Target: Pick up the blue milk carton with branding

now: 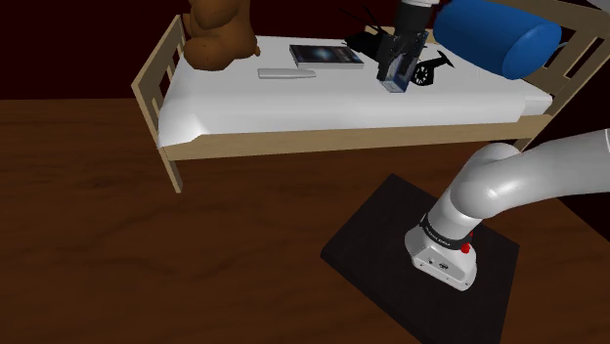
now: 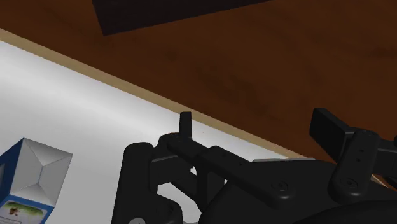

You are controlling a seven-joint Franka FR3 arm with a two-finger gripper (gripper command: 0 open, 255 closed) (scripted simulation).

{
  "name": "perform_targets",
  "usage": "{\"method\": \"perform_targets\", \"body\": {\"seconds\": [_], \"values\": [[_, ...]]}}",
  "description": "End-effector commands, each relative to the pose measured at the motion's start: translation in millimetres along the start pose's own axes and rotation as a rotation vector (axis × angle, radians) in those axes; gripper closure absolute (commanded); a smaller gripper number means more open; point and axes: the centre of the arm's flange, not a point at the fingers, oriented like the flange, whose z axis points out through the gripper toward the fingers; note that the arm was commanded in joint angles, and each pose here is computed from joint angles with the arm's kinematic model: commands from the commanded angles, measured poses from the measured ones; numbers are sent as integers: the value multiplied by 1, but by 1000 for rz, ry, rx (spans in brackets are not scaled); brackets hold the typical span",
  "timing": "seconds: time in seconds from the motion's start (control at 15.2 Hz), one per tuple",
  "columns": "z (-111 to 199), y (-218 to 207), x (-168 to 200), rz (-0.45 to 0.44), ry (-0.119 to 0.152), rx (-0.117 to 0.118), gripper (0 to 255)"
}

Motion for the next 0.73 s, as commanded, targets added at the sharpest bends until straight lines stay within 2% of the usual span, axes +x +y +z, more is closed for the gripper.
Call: {"method": "perform_targets", "body": {"seconds": [0.0,0.66], "values": [[-7,19,14,23,4,-3,0],[-44,126,76,137,24,-14,0]]}}
